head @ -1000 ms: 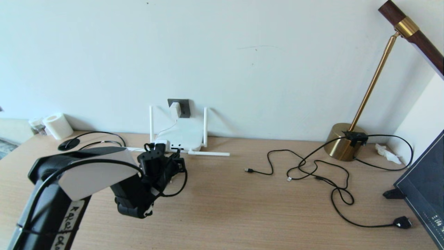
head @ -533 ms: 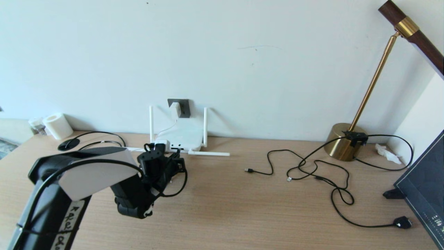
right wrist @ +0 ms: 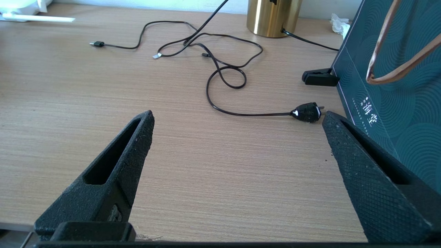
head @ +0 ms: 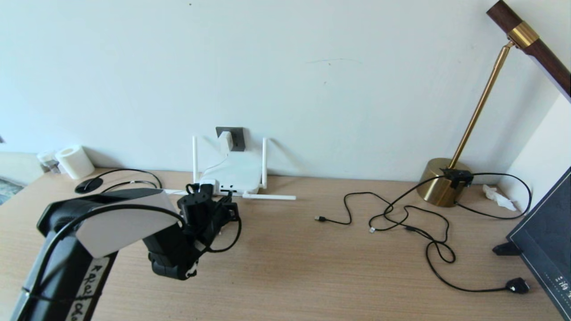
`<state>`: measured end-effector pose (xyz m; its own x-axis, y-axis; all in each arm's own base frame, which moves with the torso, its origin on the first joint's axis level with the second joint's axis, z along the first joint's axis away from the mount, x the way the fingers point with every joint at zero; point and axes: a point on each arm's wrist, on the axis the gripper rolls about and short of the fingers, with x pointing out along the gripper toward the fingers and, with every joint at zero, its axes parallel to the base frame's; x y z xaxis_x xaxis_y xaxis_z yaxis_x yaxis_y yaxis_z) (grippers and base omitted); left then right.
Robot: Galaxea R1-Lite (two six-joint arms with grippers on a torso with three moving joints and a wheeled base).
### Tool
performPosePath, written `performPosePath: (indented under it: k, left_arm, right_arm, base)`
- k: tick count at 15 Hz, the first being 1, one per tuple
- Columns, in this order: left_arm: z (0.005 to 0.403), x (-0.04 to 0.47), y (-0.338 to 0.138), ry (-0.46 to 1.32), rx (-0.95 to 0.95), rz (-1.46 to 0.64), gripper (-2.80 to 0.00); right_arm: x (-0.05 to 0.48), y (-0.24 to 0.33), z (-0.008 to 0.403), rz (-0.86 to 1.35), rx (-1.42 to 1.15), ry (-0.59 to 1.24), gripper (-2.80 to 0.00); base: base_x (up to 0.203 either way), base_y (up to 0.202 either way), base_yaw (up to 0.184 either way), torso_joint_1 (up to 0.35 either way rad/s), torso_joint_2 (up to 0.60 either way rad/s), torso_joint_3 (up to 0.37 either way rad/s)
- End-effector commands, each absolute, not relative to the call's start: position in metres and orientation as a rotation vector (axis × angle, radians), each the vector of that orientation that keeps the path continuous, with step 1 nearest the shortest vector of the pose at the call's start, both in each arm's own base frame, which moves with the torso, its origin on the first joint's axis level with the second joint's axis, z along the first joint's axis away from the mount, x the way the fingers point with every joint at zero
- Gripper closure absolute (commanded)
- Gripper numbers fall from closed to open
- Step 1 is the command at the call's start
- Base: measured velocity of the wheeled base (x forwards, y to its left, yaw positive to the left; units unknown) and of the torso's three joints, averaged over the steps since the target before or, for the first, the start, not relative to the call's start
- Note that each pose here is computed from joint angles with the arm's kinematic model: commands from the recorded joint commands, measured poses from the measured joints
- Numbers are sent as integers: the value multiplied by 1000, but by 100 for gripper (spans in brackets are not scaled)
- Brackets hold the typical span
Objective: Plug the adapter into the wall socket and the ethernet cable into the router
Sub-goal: Plug cable into router interface
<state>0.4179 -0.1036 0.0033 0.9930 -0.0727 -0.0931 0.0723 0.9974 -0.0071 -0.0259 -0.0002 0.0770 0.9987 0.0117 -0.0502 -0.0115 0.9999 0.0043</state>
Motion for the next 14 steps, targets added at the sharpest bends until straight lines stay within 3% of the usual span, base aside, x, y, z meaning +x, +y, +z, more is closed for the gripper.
performPosePath:
  k: [1,14]
  left_arm:
    - [4,421,-103,77,-8,-70,0]
    - [5,422,-102,74,-9,-65,0]
  right_arm:
    - [-26,0,77,12,4,52,-280]
    - [-26,0,77,12,4,52,-280]
  base:
    - [0,0,0,0,0,0]
    - [0,0,0,0,0,0]
